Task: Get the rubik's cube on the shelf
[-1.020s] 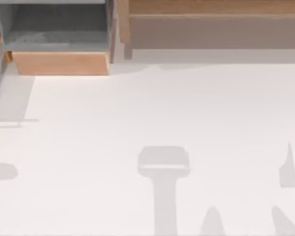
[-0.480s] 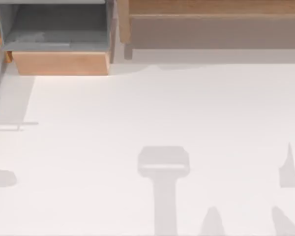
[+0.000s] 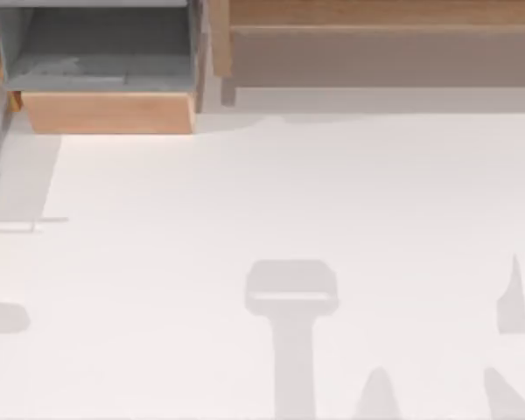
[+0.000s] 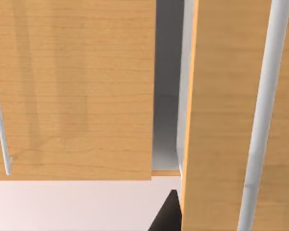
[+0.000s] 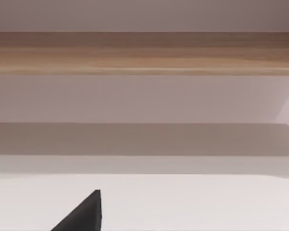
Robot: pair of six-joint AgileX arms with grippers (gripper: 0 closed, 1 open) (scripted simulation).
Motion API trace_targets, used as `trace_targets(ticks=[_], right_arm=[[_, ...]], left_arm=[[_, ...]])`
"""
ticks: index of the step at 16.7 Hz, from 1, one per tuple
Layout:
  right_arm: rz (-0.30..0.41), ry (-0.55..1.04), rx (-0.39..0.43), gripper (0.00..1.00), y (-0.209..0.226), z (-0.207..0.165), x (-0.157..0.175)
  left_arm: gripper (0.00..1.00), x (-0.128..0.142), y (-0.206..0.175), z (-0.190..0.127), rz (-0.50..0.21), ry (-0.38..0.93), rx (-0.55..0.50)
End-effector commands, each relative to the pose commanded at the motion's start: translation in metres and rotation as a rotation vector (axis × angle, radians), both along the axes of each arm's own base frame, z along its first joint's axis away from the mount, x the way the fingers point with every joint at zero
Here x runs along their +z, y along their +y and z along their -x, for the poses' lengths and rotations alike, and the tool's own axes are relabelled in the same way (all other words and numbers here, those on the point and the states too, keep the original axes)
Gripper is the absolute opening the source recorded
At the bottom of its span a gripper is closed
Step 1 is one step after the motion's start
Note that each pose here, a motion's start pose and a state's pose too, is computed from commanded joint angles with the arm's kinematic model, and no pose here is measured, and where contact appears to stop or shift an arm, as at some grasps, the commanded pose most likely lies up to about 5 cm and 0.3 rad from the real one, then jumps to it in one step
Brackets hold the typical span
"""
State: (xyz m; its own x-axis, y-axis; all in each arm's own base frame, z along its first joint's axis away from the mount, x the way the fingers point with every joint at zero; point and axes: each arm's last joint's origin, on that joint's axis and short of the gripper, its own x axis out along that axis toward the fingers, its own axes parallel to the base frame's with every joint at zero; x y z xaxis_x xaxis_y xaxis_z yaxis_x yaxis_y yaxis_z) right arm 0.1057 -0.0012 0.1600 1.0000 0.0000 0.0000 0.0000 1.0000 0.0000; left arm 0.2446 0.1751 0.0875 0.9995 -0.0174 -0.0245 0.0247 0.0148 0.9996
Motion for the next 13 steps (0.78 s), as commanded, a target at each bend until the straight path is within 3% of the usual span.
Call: trace_targets(ticks=[2,3,13], right_arm=[[0.000,0.000,0.000,1.00,0.0000,0.0000,0.0000],[0.000,0.000,0.000,1.00,0.0000,0.0000,0.0000],[0.000,0.000,0.000,1.00,0.0000,0.0000,0.0000]], left_arm=[[0.98,0.0000,0.0000,0.0000,0.000,0.000,0.000],[1.00,0.0000,0.0000,0.0000,0.000,0.000,0.000],[1.00,0.0005,0.0005,0.0040,-0.003,-0.003,0.001]])
